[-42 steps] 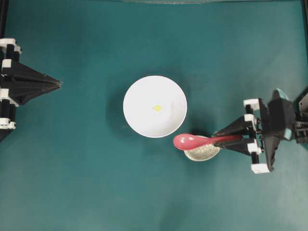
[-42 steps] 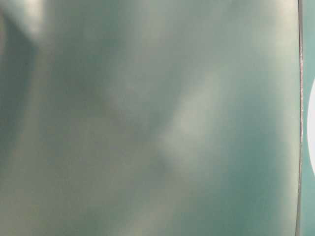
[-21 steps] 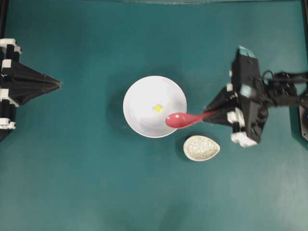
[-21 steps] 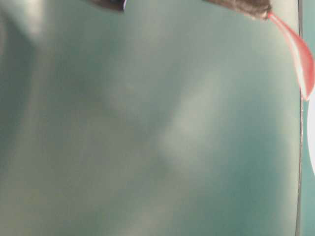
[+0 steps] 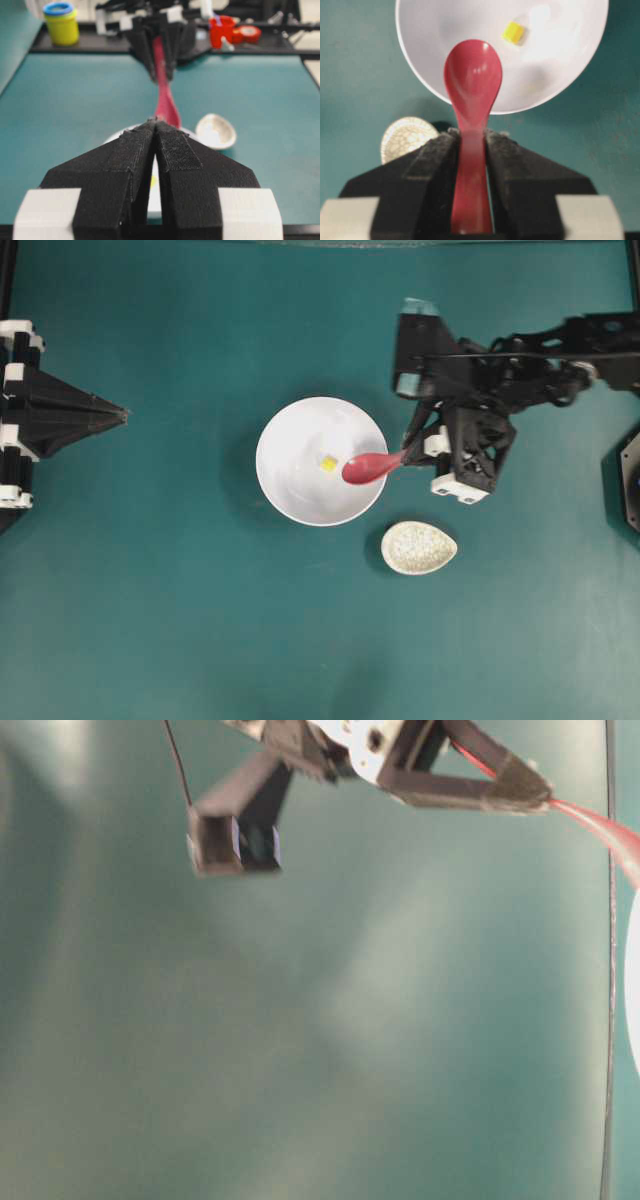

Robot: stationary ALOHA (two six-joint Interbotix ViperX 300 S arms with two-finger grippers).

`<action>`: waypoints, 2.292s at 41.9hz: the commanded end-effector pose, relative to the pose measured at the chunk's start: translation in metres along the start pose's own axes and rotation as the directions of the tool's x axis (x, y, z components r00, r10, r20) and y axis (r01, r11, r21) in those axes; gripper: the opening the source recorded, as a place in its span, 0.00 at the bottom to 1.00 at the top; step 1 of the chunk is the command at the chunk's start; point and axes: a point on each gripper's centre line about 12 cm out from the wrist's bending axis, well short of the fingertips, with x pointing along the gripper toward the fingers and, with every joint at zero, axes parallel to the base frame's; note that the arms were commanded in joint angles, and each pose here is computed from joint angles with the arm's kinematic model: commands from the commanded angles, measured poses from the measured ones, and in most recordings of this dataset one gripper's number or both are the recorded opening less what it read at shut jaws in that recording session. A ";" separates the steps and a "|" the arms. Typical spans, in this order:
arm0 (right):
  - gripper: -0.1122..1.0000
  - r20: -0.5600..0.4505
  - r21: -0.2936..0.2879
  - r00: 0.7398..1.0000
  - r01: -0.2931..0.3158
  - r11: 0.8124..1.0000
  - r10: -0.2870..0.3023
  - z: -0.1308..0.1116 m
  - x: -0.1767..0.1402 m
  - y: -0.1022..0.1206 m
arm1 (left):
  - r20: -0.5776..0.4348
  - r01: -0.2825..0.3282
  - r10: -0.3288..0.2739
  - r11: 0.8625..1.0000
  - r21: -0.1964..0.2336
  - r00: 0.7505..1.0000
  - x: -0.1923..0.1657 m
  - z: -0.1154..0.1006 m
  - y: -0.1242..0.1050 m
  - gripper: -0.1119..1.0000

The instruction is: Scoop the yellow hexagonal prism block from the bowl with a spoon using the right arm.

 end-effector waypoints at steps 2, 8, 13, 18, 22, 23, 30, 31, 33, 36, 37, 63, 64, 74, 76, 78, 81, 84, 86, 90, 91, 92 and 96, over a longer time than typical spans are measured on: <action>0.31 -0.027 -0.013 1.000 -0.009 1.000 0.008 0.017 -0.004 0.002 | 0.018 -0.003 0.003 1.000 0.000 1.000 0.001 0.006 0.001 0.10; 0.31 -0.109 0.003 0.994 -0.015 1.000 0.015 0.030 0.002 0.003 | 0.017 -0.003 0.003 1.000 0.000 1.000 0.002 0.006 0.001 0.10; 0.31 -0.156 0.024 0.988 0.004 1.000 0.000 0.036 0.005 0.001 | 0.017 -0.003 0.003 1.000 0.001 1.000 0.002 0.006 0.001 0.10; 0.31 -0.186 0.026 0.982 0.022 0.999 -0.017 0.042 0.006 -0.001 | 0.015 -0.003 0.003 1.000 0.000 1.000 0.002 0.006 0.001 0.10; 0.31 -0.196 0.028 0.981 0.023 0.999 -0.017 0.044 0.008 -0.001 | 0.015 -0.003 0.003 1.000 0.001 1.000 0.002 0.006 0.001 0.10; 0.31 -0.196 0.027 0.981 0.022 0.999 -0.017 0.045 0.009 -0.001 | 0.015 -0.003 0.003 1.000 0.001 1.000 0.002 0.006 0.001 0.10; 0.31 -0.216 0.031 0.976 0.024 0.999 -0.017 0.043 0.016 -0.004 | 0.015 -0.003 0.003 1.000 0.000 1.000 0.002 0.006 0.001 0.10; 0.31 -0.219 0.032 0.976 0.026 0.999 -0.018 0.043 0.018 -0.004 | 0.015 -0.001 0.001 1.000 0.000 1.000 0.002 0.006 0.000 0.10; 0.31 -0.223 0.032 0.975 0.026 0.999 -0.018 0.042 0.019 -0.005 | 0.015 -0.003 0.003 1.000 0.000 1.000 0.002 0.006 0.001 0.10; 0.31 -0.225 0.033 0.974 0.027 0.999 -0.019 0.042 0.022 -0.005 | 0.015 -0.001 0.001 1.000 0.000 1.000 0.002 0.006 0.000 0.10; 0.31 -0.225 0.032 0.974 0.026 0.999 -0.018 0.042 0.022 -0.005 | 0.015 -0.003 0.003 1.000 0.001 1.000 0.002 0.006 0.001 0.10; 0.31 -0.177 0.028 0.984 0.041 0.999 -0.035 0.046 0.050 -0.012 | 0.012 -0.003 0.003 1.000 0.000 1.000 0.002 0.006 0.001 0.10; 0.31 -0.173 0.027 0.984 0.043 0.999 -0.037 0.046 0.051 -0.012 | 0.012 -0.001 0.001 1.000 0.000 1.000 0.002 0.006 0.000 0.10; 0.31 -0.101 0.029 0.994 0.052 0.998 -0.049 0.053 0.054 -0.014 | 0.011 -0.003 0.003 1.000 0.000 1.000 0.002 0.005 0.001 0.10; 0.31 -0.084 0.029 0.995 0.055 0.998 -0.052 0.054 0.055 -0.015 | 0.012 -0.003 0.003 1.000 0.000 1.000 0.002 0.006 0.001 0.10; 0.31 -0.069 0.029 0.996 0.059 0.998 -0.057 0.054 0.056 -0.016 | 0.009 -0.001 0.001 1.000 0.000 1.000 0.002 0.005 0.000 0.10; 0.31 -0.052 0.031 0.997 0.061 0.998 -0.060 0.055 0.057 -0.017 | 0.012 -0.003 0.003 1.000 0.000 1.000 0.002 0.006 0.001 0.10; 0.31 -0.034 0.032 0.997 0.065 0.997 -0.063 0.056 0.058 -0.017 | 0.011 -0.003 0.003 1.000 0.000 1.000 0.002 0.005 0.001 0.10; 0.31 -0.025 0.031 0.998 0.067 0.997 -0.066 0.056 0.058 -0.018 | 0.011 -0.003 0.003 1.000 0.001 1.000 0.002 0.005 0.001 0.10; 0.31 -0.005 0.032 0.998 0.068 0.997 -0.068 0.059 0.058 -0.018 | 0.012 -0.001 0.001 1.000 0.000 1.000 0.002 0.006 0.000 0.10; 0.31 0.001 0.029 0.998 0.069 0.997 -0.069 0.060 0.058 -0.018 | 0.012 -0.003 0.003 1.000 0.000 1.000 0.002 0.006 0.001 0.10; 0.31 0.004 0.032 0.998 0.069 0.997 -0.069 0.060 0.058 -0.018 | 0.011 -0.001 0.001 1.000 0.000 1.000 0.002 0.005 0.000 0.10; 0.31 0.018 0.030 0.997 0.071 0.997 -0.072 0.062 0.058 -0.018 | 0.011 -0.003 0.003 1.000 0.000 1.000 0.002 0.005 0.001 0.10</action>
